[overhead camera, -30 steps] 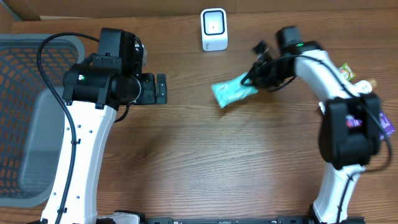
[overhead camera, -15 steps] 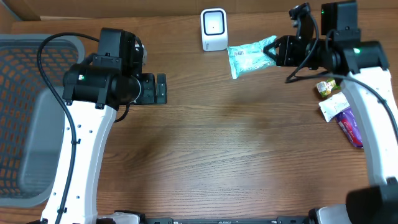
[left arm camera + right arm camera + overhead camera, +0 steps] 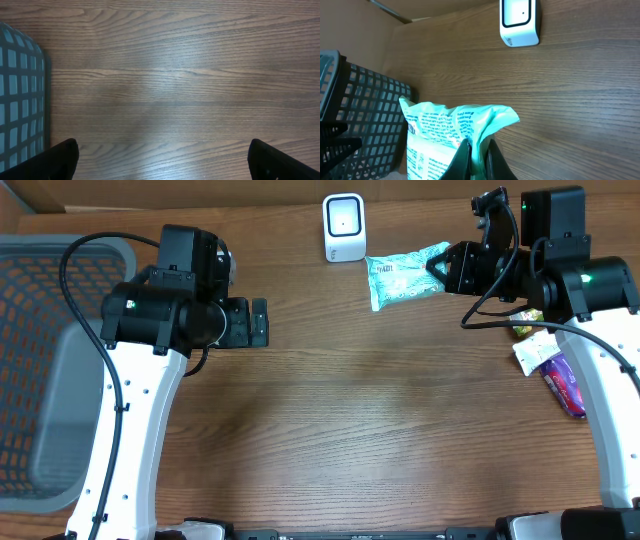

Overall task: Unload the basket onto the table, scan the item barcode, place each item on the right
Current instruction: 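Carry the light-blue packet up toward the white scanner, then hold the light-blue packet in front of the white scanner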

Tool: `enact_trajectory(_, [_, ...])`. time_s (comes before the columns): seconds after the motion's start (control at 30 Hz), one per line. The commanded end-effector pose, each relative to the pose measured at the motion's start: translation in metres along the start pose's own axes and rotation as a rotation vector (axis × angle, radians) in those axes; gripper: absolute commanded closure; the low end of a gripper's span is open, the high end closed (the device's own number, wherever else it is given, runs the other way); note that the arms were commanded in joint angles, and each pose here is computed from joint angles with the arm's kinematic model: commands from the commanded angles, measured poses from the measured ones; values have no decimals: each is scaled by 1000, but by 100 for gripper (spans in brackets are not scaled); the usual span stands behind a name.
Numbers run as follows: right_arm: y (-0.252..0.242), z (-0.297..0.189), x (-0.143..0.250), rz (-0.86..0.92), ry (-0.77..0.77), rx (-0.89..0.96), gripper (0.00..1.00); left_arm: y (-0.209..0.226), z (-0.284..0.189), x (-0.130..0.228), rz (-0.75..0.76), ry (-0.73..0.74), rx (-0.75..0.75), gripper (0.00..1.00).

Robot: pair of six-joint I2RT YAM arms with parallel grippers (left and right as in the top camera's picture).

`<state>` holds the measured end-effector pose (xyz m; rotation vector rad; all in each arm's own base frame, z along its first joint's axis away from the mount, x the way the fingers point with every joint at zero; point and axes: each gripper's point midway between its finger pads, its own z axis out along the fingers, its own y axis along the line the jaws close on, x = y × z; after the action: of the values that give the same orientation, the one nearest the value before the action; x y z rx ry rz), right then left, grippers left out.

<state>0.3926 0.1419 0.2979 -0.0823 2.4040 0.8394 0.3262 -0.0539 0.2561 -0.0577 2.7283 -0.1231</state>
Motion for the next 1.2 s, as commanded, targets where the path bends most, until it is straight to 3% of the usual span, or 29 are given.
enact_trajectory(0.0, [11,-9,-10,-25,-48,3,96,-1,2,-1,16,4,4,0])
enact_trajectory(0.1, [-3,-6,-20,6,-113,143,96,-1,2,-1,16,4,4,0])
enact_trajectory(0.27, [1,-7,-55,-89,-309,311,96,-1,2,-1,16,4,4,0])
enact_trajectory(0.47, [37,-31,-120,-353,-653,486,96,-1,2,-1,16,4,4,0])
enact_trajectory(0.57, [53,-30,-139,-462,-748,543,96,-1,2,-1,16,4,4,1])
enact_trajectory(0.77, [58,7,-158,-717,-765,623,96,-1,2,-1,16,4,4,0])
enact_trajectory(1.17, [42,95,-161,-1176,-646,812,96,-1,2,-1,16,4,4,0])
